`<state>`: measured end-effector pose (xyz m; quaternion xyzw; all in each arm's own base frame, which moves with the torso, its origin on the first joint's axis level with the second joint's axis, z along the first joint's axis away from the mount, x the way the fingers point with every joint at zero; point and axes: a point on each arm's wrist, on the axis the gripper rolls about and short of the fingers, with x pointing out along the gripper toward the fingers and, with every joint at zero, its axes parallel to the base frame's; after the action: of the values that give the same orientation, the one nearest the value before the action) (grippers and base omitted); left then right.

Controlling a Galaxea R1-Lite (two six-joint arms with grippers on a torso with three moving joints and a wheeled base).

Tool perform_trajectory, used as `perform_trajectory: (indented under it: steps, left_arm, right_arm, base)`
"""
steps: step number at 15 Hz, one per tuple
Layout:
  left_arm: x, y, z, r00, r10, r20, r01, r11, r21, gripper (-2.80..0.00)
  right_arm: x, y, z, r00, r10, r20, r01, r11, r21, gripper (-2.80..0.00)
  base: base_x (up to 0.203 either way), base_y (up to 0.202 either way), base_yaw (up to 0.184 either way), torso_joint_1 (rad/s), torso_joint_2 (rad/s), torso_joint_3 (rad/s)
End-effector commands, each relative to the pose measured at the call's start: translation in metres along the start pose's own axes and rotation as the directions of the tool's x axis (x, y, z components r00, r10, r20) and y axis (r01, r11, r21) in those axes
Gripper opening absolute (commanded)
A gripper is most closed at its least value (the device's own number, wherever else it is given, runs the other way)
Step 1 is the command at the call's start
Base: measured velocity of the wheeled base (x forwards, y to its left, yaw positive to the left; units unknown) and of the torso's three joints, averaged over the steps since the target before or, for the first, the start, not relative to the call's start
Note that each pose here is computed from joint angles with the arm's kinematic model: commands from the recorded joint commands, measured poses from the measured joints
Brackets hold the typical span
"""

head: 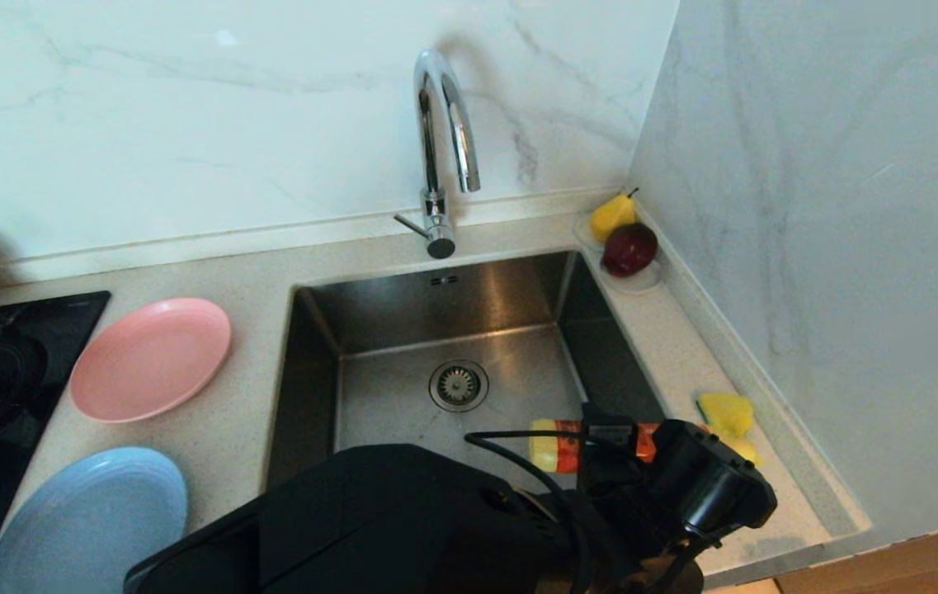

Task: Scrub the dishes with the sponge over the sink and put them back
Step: Squeeze it onto the sponge

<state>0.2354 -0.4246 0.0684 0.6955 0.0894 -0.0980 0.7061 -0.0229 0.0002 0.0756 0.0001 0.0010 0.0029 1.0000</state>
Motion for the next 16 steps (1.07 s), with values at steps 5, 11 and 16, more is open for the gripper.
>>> perform_trajectory:
  steps: [5, 11, 16]
  left_arm:
    - [0.011, 0.005, 0.011, 1.000, 0.030, -0.007, -0.031, 0.998, -0.049, -2.80]
    - [0.035, 0.003, 0.014, 0.996, 0.042, -0.082, -0.046, 0.998, -0.044, -2.80]
    - [0.041, 0.009, 0.015, 0.994, 0.058, -0.093, -0.064, 0.996, -0.065, -2.80]
  right_arm:
    - [0.000, 0.000, 0.000, 1.000, 0.000, 0.000, 0.000, 1.000, 0.000, -2.80]
    - [0.000, 0.000, 0.000, 1.000, 0.000, 0.000, 0.000, 1.000, 0.000, -2.80]
    - [0.000, 0.000, 0.000, 1.000, 0.000, 0.000, 0.000, 1.000, 0.000, -2.80]
  base:
    - [0.000, 0.000, 0.000, 0.000, 0.00, 0.000]
    - [0.000, 0.000, 0.000, 0.000, 0.00, 0.000]
    - [0.000, 0.000, 0.000, 0.000, 0.00, 0.000]
